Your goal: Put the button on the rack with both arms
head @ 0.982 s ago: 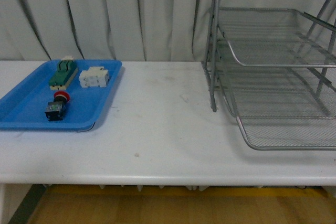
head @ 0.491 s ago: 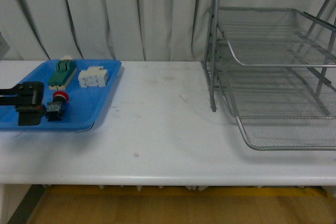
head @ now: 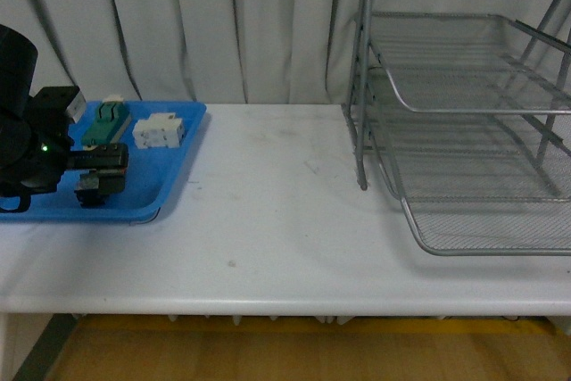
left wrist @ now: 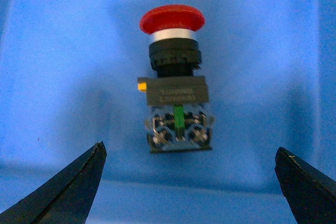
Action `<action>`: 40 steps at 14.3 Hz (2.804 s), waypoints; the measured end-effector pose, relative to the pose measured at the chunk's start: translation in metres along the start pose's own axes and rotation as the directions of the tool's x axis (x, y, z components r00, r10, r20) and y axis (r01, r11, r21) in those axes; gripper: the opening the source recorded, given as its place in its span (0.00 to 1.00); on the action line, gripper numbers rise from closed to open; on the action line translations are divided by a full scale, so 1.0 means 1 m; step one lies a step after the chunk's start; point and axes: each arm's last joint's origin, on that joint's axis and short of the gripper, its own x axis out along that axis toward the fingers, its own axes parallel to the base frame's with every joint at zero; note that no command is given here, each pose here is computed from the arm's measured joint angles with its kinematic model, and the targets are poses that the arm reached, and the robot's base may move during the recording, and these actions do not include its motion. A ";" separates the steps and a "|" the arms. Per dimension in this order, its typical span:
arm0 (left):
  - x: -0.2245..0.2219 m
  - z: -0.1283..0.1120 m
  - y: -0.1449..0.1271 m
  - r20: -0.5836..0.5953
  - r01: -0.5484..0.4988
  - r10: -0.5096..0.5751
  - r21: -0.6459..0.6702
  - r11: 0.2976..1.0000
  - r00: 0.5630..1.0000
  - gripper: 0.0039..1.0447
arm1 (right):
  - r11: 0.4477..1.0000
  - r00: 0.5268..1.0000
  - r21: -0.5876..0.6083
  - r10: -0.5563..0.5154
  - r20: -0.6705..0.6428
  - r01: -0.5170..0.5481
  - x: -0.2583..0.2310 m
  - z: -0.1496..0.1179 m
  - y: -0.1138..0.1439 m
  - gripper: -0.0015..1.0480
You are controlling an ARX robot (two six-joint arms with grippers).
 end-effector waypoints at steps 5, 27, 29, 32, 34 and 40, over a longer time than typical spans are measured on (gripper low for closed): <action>0.042 0.010 0.005 -0.004 0.020 -0.020 0.009 1.000 1.000 0.59 | 1.000 1.000 0.000 0.000 0.000 0.000 0.000 0.000 0.000 0.94; -0.279 -0.151 0.004 0.285 -0.009 -0.034 0.148 0.989 0.958 0.34 | 1.000 1.000 0.000 0.000 -0.001 0.000 0.000 0.000 0.000 0.94; -0.280 -0.151 0.004 0.293 -0.013 -0.030 0.145 0.989 0.955 0.34 | 1.000 1.000 0.000 0.000 -0.002 0.000 0.000 0.000 0.000 0.94; -0.281 -0.151 0.004 0.296 -0.012 -0.033 0.146 0.989 0.955 0.34 | 1.000 1.000 0.000 0.000 0.000 0.000 0.000 0.000 0.000 0.94; -0.281 -0.151 0.004 0.295 -0.011 -0.033 0.146 0.989 0.955 0.34 | 1.000 1.000 0.000 0.000 -0.001 0.000 0.000 0.000 0.000 0.94; -0.281 -0.151 0.004 0.295 -0.012 -0.033 0.146 0.989 0.955 0.34 | 1.000 1.000 0.000 0.000 0.002 0.000 0.000 0.000 0.000 0.94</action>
